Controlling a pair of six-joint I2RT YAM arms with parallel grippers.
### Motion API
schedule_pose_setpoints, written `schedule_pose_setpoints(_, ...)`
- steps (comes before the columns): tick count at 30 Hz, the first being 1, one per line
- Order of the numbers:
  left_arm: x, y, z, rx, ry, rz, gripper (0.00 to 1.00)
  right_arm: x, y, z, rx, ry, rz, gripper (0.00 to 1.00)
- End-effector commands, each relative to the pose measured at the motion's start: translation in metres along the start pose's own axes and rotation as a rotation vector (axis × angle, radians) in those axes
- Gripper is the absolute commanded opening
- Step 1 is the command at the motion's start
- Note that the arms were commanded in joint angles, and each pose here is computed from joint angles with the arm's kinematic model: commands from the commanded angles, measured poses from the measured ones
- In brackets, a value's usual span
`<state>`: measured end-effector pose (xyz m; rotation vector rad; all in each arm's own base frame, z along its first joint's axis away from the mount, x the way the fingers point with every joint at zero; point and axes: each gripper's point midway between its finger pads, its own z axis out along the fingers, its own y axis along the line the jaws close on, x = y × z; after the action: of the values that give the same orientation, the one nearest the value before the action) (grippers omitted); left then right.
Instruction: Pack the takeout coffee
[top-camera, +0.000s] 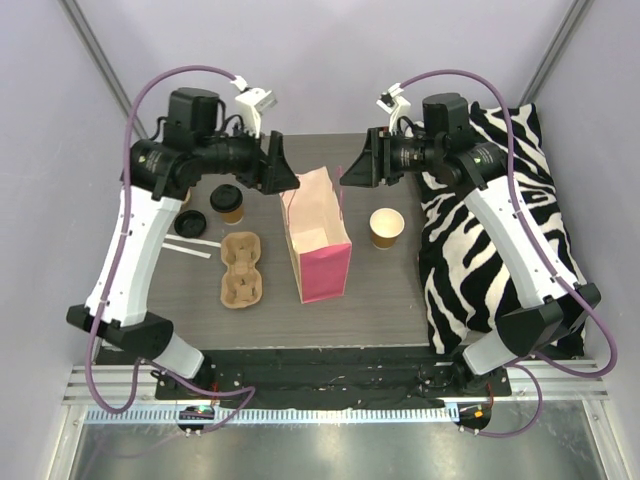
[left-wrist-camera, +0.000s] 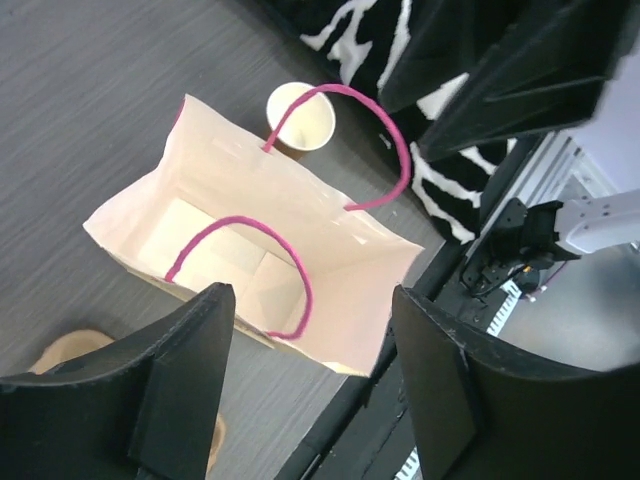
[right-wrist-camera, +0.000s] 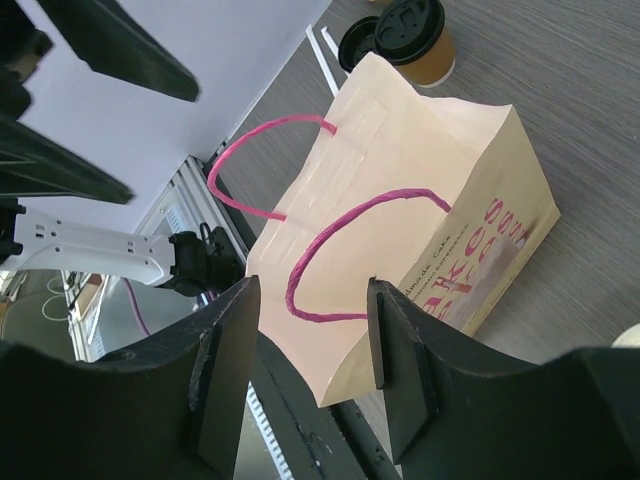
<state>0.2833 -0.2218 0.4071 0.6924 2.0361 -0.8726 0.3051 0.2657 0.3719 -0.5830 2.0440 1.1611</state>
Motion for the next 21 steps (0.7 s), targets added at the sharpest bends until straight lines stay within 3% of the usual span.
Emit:
schedule_pose_setpoints(1, 0.001, 0.011, 0.024, -0.078, 0.035, -0.003, 0.64, -0.014, 0.011, -0.006, -0.006, -0.058, -0.049, 0.54)
schedule_pose_setpoints(9, 0.005, 0.012, 0.041, -0.111, 0.065, 0.019, 0.56, -0.010, 0.010, 0.005, -0.014, -0.038, -0.038, 0.52)
schedule_pose_setpoints(12, 0.008, 0.017, 0.039, -0.138, 0.076, 0.029, 0.38, -0.010, 0.006, 0.009, -0.010, -0.031, -0.028, 0.49)
schedule_pose_setpoints(13, 0.010, 0.021, 0.038, -0.161, 0.077, 0.033, 0.29, -0.011, 0.003, 0.010, 0.006, -0.036, -0.022, 0.46)
schedule_pose_setpoints(17, 0.016, 0.022, 0.016, -0.204, 0.062, 0.067, 0.10, -0.007, -0.009, 0.007, 0.073, -0.042, -0.023, 0.23)
schedule_pose_setpoints(18, 0.018, 0.023, 0.013, -0.210, 0.061, 0.070, 0.00, -0.003, -0.012, 0.006, 0.083, -0.036, -0.024, 0.20)
schedule_pose_setpoints(21, 0.031, 0.030, -0.001, -0.252, 0.059, 0.057, 0.00, 0.007, -0.018, 0.001, 0.120, -0.023, -0.016, 0.02)
